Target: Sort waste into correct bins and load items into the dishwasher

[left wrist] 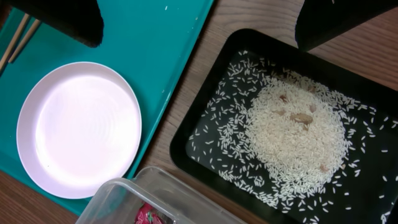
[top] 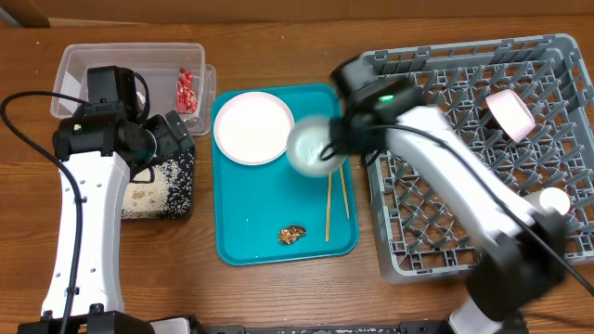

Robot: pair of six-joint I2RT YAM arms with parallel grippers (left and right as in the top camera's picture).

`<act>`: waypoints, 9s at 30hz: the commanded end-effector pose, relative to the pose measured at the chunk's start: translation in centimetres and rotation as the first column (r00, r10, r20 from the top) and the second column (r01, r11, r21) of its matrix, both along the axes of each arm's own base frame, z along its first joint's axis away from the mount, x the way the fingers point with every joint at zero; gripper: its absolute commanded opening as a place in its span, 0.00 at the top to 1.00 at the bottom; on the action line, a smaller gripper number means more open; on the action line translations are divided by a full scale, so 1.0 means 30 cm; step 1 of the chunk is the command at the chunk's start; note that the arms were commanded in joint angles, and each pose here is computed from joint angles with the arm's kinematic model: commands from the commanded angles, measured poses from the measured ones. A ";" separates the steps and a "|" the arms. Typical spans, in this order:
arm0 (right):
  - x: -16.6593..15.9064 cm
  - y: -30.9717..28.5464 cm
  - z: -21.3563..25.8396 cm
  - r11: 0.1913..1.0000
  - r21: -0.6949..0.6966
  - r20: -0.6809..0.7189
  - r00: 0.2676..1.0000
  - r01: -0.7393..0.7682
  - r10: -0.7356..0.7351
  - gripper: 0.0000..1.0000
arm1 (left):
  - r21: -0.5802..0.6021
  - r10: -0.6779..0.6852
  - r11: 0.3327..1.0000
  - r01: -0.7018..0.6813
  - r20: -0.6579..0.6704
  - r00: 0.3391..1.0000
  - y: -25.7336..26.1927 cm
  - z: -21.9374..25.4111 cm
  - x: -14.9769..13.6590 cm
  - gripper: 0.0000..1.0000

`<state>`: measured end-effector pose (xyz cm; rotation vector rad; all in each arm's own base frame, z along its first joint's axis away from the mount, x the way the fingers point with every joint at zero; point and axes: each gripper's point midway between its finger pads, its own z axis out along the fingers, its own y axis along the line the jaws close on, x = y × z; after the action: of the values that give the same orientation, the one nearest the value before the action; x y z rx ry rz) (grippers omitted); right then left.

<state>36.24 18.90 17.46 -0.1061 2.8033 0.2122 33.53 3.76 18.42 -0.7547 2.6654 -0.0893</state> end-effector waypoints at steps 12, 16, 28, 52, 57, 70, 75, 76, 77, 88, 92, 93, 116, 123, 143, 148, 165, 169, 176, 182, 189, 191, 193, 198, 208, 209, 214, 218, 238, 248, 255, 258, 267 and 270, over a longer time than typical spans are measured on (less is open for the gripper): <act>0.093 -0.752 0.552 0.647 -0.335 0.661 0.660 0.685 -0.357 0.96 | 0.012 0.017 1.000 -0.017 0.038 0.999 0.011 0.042 0.007 0.00; 0.035 -0.882 0.561 0.472 -0.376 0.701 0.578 0.797 -0.417 0.96 | 0.012 0.017 1.000 -0.017 0.038 0.999 0.011 0.042 0.007 0.00; 0.112 -1.015 0.607 0.271 -0.282 0.824 0.377 0.920 -0.424 0.96 | 0.012 0.017 1.000 -0.017 0.038 0.999 0.011 0.042 0.007 0.00; 0.310 -1.005 0.066 0.265 -0.626 0.619 0.674 0.733 -0.402 0.96 | 0.012 0.017 1.000 -0.017 0.038 0.999 0.011 0.042 0.007 0.00; 0.273 -1.000 -0.006 0.286 -0.645 0.574 0.696 0.709 -0.430 0.96 | 0.012 0.017 1.000 -0.017 0.038 0.999 0.011 0.042 0.007 0.00; 0.239 -0.946 -0.085 0.357 -0.662 0.493 0.742 0.659 -0.455 0.96 | 0.012 0.017 1.000 -0.017 0.038 0.999 0.011 0.042 0.007 0.00; 0.233 -0.903 -0.088 0.373 -0.678 0.476 0.766 0.633 -0.432 0.96 | 0.012 0.017 1.000 -0.017 0.038 0.999 0.011 0.042 0.007 0.00; 0.229 -0.898 -0.089 0.372 -0.676 0.478 0.763 0.636 -0.435 0.96 | 0.012 0.017 1.000 -0.017 0.038 0.999 0.011 0.042 0.007 0.00; 0.226 -0.892 -0.090 0.374 -0.677 0.477 0.764 0.635 -0.435 0.96 | 0.012 0.017 1.000 -0.017 0.038 0.999 0.011 0.042 0.007 0.00; 0.160 -0.887 -0.098 0.344 -0.692 0.457 0.753 0.635 -0.473 0.96 | 0.012 0.017 1.000 -0.017 0.038 0.999 0.011 0.042 0.007 0.00; 0.145 -0.870 -0.099 0.345 -0.703 0.445 0.763 0.622 -0.469 0.96 | 0.012 0.017 1.000 -0.017 0.038 0.999 0.011 0.042 0.007 0.00; 0.143 -0.864 -0.098 0.347 -0.706 0.442 0.767 0.618 -0.466 0.96 | 0.012 0.017 1.000 -0.017 0.038 0.999 0.011 0.042 0.007 0.00; 0.045 -0.627 -0.221 0.572 -0.699 0.165 0.874 0.430 -0.456 0.00 | 0.012 0.017 1.000 -0.017 0.038 0.999 0.011 0.042 0.007 0.00; 0.017 -0.622 -0.089 0.572 -0.611 0.225 0.813 0.547 -0.537 0.00 | 0.012 0.017 1.000 -0.017 0.038 0.999 0.011 0.042 0.007 0.00; -0.130 -0.311 0.065 0.998 -0.046 -0.172 0.984 0.038 -0.045 0.49 | 0.012 0.017 1.000 -0.017 0.038 0.999 0.011 0.042 0.007 0.00; -0.203 -0.311 0.005 0.997 -0.050 -0.277 0.959 0.055 -0.067 0.79 | 0.012 0.017 1.000 -0.017 0.038 0.999 0.011 0.042 0.007 0.00; -0.409 -0.228 -0.254 0.998 -0.002 -0.512 0.857 0.057 -0.050 0.82 | 0.012 0.017 1.000 -0.017 0.038 0.999 0.011 0.042 0.007 0.00; -0.412 -0.195 -0.268 1.000 0.008 -0.498 0.867 0.023 -0.016 0.82 | 0.012 0.017 1.000 -0.017 0.038 0.999 0.011 0.042 0.007 0.00; -0.408 -0.186 -0.269 1.000 0.012 -0.490 0.872 0.015 -0.008 0.82 | 0.012 0.017 1.000 -0.017 0.038 0.999 0.011 0.042 0.007 0.00; -0.408 -0.165 -0.265 0.999 0.046 -0.493 0.870 0.018 0.007 0.82 | 0.012 0.017 1.000 -0.017 0.038 0.999 0.011 0.042 0.007 0.00; -0.380 -0.121 -0.259 0.993 0.119 -0.468 0.883 0.021 0.038 0.82 | 0.012 0.017 1.000 -0.017 0.038 0.999 0.011 0.042 0.007 0.00; -0.375 -0.115 -0.258 0.992 0.128 -0.463 0.886 0.020 0.042 0.82 | 0.012 0.017 1.000 -0.017 0.038 0.999 0.011 0.042 0.007 0.00; -0.372 -0.112 -0.258 0.991 0.132 -0.459 0.887 0.020 0.044 0.82 | 0.012 0.017 1.000 -0.017 0.038 0.999 0.011 0.042 0.007 0.00; -0.370 -0.112 -0.258 0.991 0.133 -0.457 0.888 0.020 0.043 0.82 | 0.012 0.017 1.000 -0.017 0.038 0.999 0.011 0.042 0.007 0.00; -0.362 -0.108 -0.258 0.990 0.138 -0.447 0.893 0.018 0.046 0.82 | 0.012 0.017 1.000 -0.017 0.038 0.999 0.011 0.042 0.007 0.00; -0.362 -0.108 -0.258 0.990 0.138 -0.447 0.893 0.018 0.046 0.82 | 0.012 0.017 1.000 -0.017 0.038 0.999 0.011 0.042 0.007 0.00; -0.362 -0.108 -0.258 0.990 0.138 -0.448 0.893 0.018 0.046 0.82 | 0.012 0.017 1.000 -0.017 0.038 0.999 0.011 0.042 0.007 0.00; -0.363 -0.108 -0.258 0.990 0.137 -0.448 0.893 0.018 0.046 0.82 | 0.012 0.017 1.000 -0.017 0.038 0.999 0.011 0.042 0.007 0.00; -0.326 -0.182 -0.180 0.999 -0.001 -0.407 0.913 0.034 -0.032 0.44 | 0.012 0.017 1.000 -0.017 0.038 0.999 0.011 0.042 0.007 0.00; 0.061 -0.058 0.158 0.987 0.158 0.105 0.994 -0.021 0.004 0.23 | 0.012 0.017 1.000 -0.017 0.038 0.999 0.011 0.043 0.008 0.00; 0.189 0.116 0.111 0.963 0.239 0.203 0.976 -0.122 0.074 0.23 | 0.012 0.017 1.000 -0.017 0.038 0.999 0.011 0.042 0.007 0.00; 0.206 0.208 -0.020 0.962 0.225 0.160 0.979 -0.158 0.124 0.21 | 0.012 0.017 1.000 -0.017 0.038 0.999 0.011 0.042 0.007 0.00; 0.200 0.360 -0.373 0.963 0.175 0.033 0.978 -0.207 0.205 0.20 | 0.012 0.017 1.000 -0.017 0.038 0.999 0.011 0.042 0.007 0.00; 0.182 0.386 -0.456 0.965 0.148 0.003 0.976 -0.216 0.218 0.23 | 0.012 0.017 1.000 -0.017 0.038 0.999 0.011 0.042 0.007 0.00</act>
<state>41.77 29.55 5.06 -0.3559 2.7730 0.4978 33.54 3.77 18.42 -0.7547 2.6650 -0.0889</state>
